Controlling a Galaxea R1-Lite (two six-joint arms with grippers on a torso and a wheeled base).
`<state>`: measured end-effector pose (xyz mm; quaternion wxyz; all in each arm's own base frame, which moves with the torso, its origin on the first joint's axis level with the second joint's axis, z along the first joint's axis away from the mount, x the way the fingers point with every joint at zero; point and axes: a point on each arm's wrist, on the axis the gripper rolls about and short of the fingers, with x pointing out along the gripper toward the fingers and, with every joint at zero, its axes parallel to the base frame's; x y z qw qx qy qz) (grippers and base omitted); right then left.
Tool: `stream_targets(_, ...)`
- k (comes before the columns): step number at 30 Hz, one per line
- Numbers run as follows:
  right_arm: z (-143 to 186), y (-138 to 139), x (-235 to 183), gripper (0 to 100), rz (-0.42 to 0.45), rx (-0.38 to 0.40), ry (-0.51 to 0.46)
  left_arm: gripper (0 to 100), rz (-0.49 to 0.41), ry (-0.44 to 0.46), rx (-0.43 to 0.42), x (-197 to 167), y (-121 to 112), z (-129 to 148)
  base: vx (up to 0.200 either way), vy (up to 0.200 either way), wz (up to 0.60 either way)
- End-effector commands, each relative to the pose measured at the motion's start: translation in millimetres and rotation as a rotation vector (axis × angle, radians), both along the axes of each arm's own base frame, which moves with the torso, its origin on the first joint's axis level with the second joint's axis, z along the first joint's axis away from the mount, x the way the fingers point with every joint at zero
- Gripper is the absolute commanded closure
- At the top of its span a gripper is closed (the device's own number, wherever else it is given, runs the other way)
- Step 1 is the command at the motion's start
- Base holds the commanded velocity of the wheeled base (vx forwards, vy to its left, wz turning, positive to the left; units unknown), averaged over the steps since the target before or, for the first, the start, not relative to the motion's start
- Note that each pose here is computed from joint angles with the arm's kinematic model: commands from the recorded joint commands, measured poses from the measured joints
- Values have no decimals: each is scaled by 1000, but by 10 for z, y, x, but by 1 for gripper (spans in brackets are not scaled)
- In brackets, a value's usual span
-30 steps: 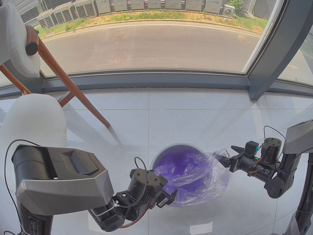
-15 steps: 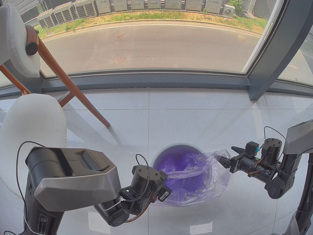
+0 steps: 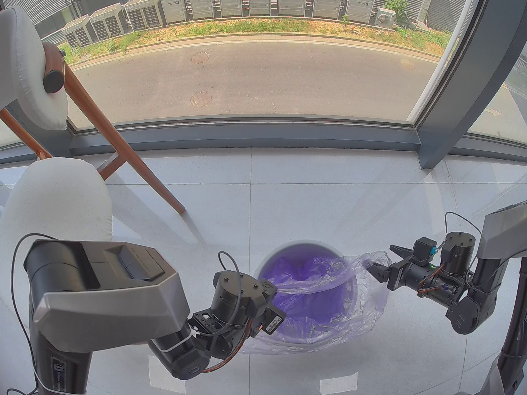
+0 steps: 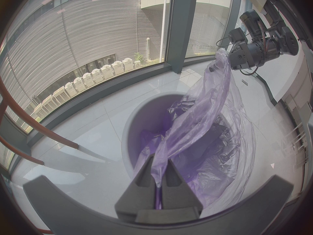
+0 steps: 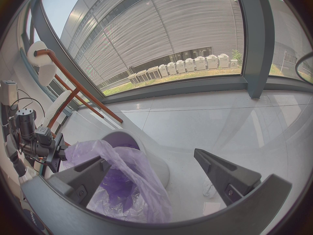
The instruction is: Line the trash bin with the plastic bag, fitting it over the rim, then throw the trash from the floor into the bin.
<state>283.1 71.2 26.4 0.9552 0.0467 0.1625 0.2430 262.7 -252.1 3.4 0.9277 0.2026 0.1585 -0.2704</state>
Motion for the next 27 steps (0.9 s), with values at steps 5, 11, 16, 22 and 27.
stream_targets(5,11,-9,-30,0,-1,2,-2,100,6,-41,-50,83,-74,118,160,0,0)
stream_targets(11,6,-9,-30,0,-1,2,0,100,13,-24,-51,71,-55,82,200,0,0)
stream_targets(16,11,-8,-31,0,0,10,3,100,21,-36,-73,93,-75,122,200,0,0)
stream_targets(22,6,-18,-41,0,-1,86,50,100,95,-34,-281,154,-176,240,0,0,0)
stream_targets(27,-43,-3,0,0,5,146,96,100,145,23,-232,215,-22,176,0,0,0)
